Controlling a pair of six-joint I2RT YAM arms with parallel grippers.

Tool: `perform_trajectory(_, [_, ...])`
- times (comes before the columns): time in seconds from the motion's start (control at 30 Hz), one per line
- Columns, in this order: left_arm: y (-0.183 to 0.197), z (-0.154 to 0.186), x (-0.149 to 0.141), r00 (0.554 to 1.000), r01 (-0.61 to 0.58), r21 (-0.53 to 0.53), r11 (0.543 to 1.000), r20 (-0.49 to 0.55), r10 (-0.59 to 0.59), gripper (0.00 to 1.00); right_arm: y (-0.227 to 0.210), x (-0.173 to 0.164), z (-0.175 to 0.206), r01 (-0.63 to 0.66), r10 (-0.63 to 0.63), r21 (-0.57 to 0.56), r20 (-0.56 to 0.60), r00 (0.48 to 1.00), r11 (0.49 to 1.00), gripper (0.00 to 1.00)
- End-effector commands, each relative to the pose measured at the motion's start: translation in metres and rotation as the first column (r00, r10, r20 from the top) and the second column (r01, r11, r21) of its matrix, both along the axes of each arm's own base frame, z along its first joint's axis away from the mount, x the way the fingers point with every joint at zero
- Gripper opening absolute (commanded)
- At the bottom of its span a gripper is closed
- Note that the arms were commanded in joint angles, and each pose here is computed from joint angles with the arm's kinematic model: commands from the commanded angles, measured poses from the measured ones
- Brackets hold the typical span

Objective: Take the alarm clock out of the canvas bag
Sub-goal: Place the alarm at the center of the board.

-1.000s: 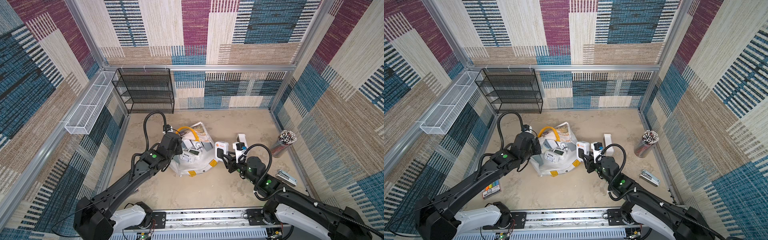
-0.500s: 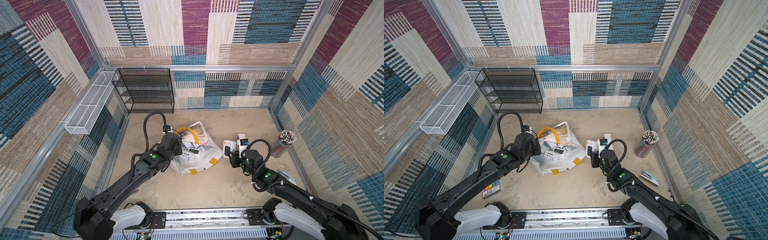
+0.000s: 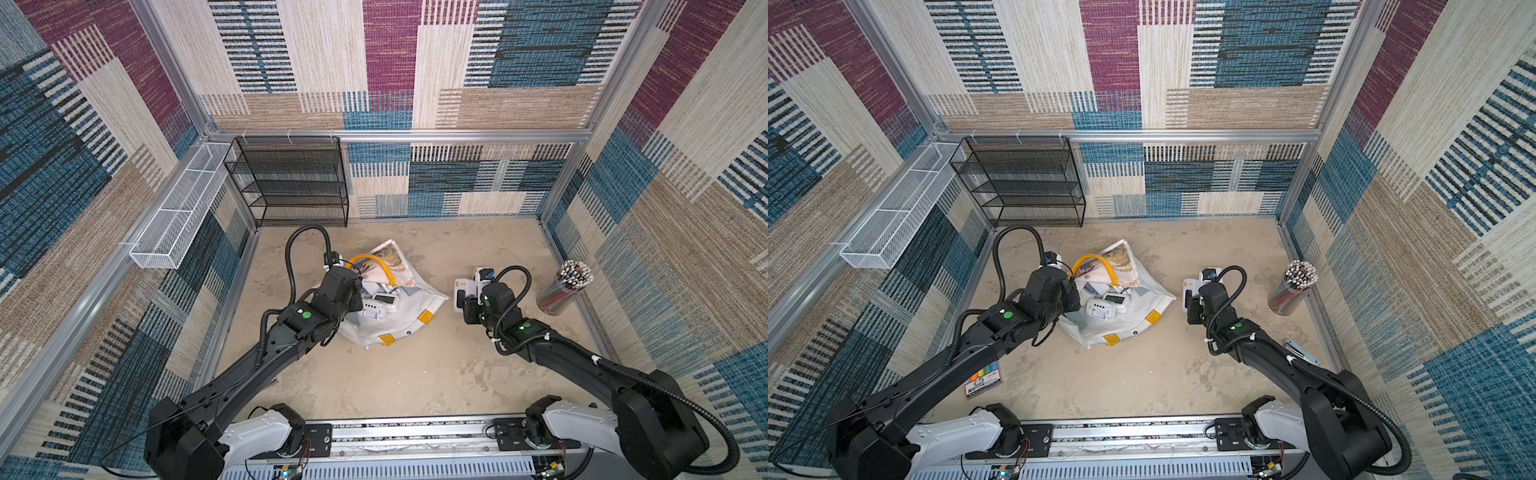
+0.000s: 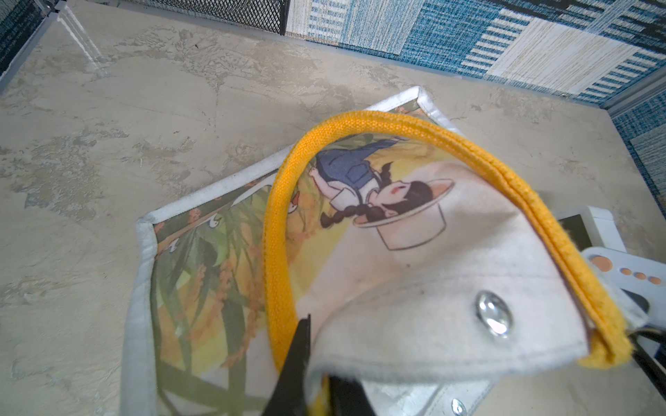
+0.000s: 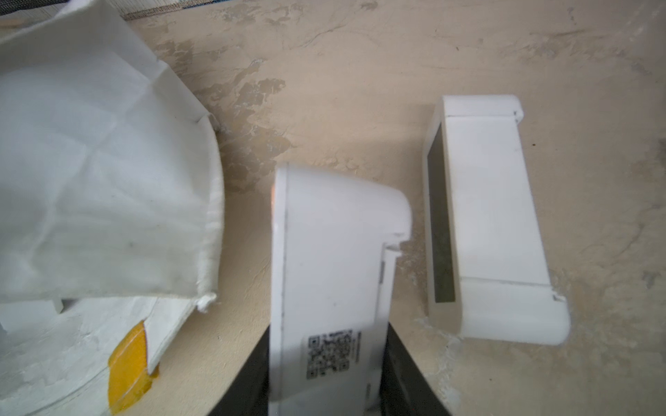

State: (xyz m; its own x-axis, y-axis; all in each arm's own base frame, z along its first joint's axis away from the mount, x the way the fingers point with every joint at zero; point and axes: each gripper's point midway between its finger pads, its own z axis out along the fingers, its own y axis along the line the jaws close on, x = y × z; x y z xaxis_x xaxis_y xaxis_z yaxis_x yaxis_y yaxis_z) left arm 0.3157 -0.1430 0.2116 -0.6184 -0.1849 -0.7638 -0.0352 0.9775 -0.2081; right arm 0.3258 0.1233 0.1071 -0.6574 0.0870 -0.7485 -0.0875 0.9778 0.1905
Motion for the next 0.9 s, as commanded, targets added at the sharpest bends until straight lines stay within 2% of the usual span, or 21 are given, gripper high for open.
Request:
perform_trajectory(0.0, [0.012, -0.004, -0.003, 0.999, -0.041, 0.039, 0.998, -0.012, 0.042, 0.00, -0.004, 0.009, -0.003, 0.010, -0.011, -0.023, -0.016, 1.000, 1.000, 0.36])
perform_trajectory(0.4, [0.019, -0.004, -0.008, 0.999, -0.052, 0.055, 0.997, -0.010, 0.052, 0.00, -0.014, 0.032, -0.031, 0.024, -0.036, -0.092, -0.126, 0.991, 0.995, 0.39])
perform_trajectory(0.57, [0.021, -0.003, -0.010, 0.998, -0.055, 0.060, 0.997, -0.006, 0.055, 0.00, -0.014, 0.033, -0.036, 0.029, -0.042, -0.095, -0.140, 0.989, 0.995, 0.50])
perform_trajectory(0.87, [0.024, -0.004, -0.012, 0.998, -0.061, 0.059, 0.996, -0.008, 0.061, 0.00, -0.012, 0.036, -0.034, 0.025, -0.037, -0.089, -0.134, 0.990, 0.996, 0.61])
